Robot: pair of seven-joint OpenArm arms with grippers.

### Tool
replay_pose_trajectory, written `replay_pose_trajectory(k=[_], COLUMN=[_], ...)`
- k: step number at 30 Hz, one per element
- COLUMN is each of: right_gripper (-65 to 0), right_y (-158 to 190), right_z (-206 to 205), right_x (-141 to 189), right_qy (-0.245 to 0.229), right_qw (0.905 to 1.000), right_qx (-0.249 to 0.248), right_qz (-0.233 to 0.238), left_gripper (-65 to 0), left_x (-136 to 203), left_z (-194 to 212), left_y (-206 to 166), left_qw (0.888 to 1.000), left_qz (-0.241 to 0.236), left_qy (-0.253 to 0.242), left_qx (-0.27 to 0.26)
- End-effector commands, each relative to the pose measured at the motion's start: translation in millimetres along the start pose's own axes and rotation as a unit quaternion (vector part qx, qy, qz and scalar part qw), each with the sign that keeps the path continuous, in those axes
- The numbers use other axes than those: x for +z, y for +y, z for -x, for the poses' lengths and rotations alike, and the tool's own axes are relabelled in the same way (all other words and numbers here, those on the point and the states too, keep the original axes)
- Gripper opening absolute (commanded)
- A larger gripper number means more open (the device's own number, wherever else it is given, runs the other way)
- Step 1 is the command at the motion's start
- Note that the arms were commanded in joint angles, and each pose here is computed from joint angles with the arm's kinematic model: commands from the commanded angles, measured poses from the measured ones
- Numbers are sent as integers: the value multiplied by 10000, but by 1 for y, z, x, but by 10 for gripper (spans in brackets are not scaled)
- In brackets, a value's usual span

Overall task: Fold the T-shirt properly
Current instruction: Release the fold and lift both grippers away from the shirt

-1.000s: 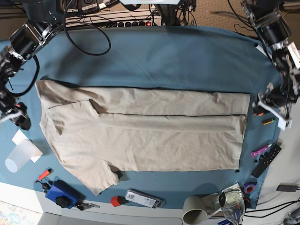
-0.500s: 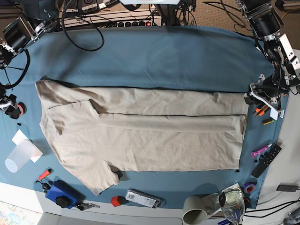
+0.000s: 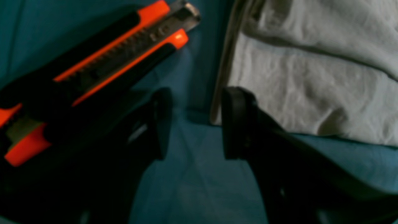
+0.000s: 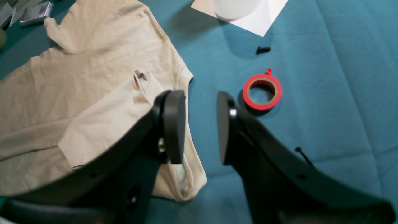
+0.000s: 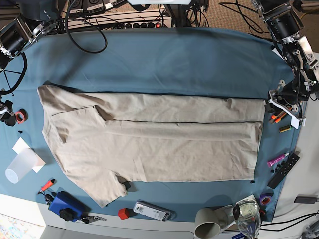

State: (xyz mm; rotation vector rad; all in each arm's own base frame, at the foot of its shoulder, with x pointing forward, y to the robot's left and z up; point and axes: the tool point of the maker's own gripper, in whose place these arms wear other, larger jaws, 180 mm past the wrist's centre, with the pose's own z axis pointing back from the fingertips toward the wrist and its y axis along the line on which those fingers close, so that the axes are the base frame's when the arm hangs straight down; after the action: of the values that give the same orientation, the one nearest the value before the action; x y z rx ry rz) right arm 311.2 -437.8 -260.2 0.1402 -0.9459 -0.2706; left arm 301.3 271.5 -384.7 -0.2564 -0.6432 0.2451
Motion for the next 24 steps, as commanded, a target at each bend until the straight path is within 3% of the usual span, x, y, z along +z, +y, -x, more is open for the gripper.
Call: replay_pose_trajectory(k=[1, 7, 11, 17, 24], right_gripper=[-469, -469, -469, -469, -468], right_y=[-5, -3, 10, 11, 0], right_z=[-25, -12, 4, 33, 57], right_x=[11, 1, -16, -36, -31], right_qy=[-314, -202, 31, 488, 848], right_qw=[9993, 9996, 9997, 9967, 9933], right_qx=[165, 114, 224, 414, 319], right_qz=[96, 135, 108, 498, 721], left_gripper=[-383, -383, -384, -384, -384], left_x=[6, 6, 7, 9, 15], left_z=[-19, -17, -18, -13, -23], left_y=[0, -1, -17, -25, -35], left_qw=[9996, 9998, 9985, 9973, 9953], left_qz=[8, 20, 461, 692, 865], left_qy=[-258, -206, -261, -123, -300], left_qx=[-82, -80, -118, -191, -324])
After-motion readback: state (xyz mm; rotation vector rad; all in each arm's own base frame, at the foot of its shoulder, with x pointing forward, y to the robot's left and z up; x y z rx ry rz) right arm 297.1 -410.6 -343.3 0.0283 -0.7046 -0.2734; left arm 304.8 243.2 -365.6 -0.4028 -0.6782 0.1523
